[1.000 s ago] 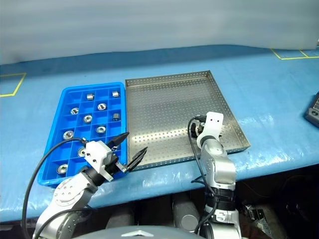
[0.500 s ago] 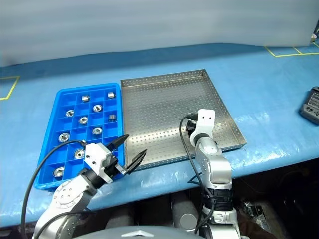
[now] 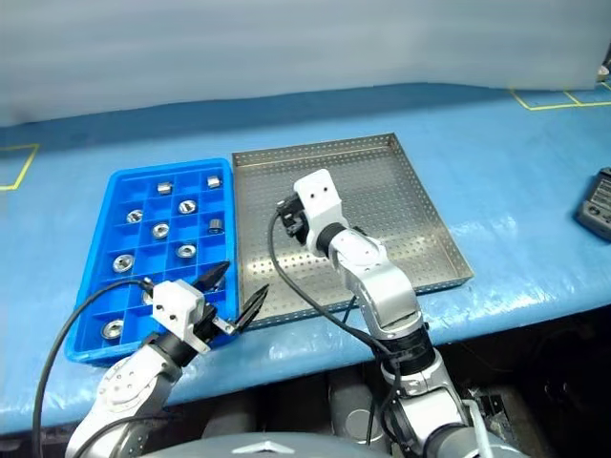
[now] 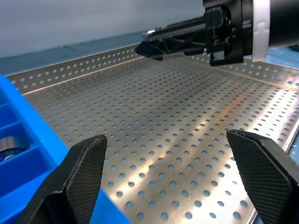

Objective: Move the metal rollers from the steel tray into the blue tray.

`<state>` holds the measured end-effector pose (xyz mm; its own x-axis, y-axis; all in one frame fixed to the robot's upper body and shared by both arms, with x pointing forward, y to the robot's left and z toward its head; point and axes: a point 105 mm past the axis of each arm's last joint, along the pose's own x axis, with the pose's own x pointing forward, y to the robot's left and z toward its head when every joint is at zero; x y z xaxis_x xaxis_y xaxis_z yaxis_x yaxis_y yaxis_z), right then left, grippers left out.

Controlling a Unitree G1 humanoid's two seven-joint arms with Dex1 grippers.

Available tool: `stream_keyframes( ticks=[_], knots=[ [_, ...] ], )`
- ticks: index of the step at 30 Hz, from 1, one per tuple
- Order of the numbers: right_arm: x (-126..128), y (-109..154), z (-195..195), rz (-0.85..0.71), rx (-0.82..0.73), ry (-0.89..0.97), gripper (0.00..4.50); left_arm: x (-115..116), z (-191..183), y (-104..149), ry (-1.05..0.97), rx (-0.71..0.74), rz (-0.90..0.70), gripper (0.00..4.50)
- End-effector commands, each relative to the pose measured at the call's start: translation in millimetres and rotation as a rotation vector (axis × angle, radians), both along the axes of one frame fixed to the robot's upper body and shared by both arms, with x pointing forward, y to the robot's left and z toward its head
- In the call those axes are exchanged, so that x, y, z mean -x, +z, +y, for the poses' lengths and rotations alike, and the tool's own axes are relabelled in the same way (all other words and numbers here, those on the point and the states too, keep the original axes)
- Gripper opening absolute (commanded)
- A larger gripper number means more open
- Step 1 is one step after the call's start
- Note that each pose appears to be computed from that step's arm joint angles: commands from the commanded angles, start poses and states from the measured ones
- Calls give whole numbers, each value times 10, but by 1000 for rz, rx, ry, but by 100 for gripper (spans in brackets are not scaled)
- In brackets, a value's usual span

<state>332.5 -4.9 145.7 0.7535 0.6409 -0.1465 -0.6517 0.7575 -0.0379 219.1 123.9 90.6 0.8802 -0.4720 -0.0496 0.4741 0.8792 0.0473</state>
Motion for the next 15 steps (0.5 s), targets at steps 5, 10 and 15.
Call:
stream_keyframes(
  ticks=[5, 10, 15],
  knots=[
    [349, 19, 579, -9, 7, 355, 171, 239, 215, 165, 174, -37, -75, 450],
    [545, -49, 768, 16, 8, 488, 171, 389, 300, 154, 251, -54, -69, 450],
    [660, -227, 863, 81, 24, 564, 171, 507, 331, 100, 299, -50, -45, 450]
  ],
)
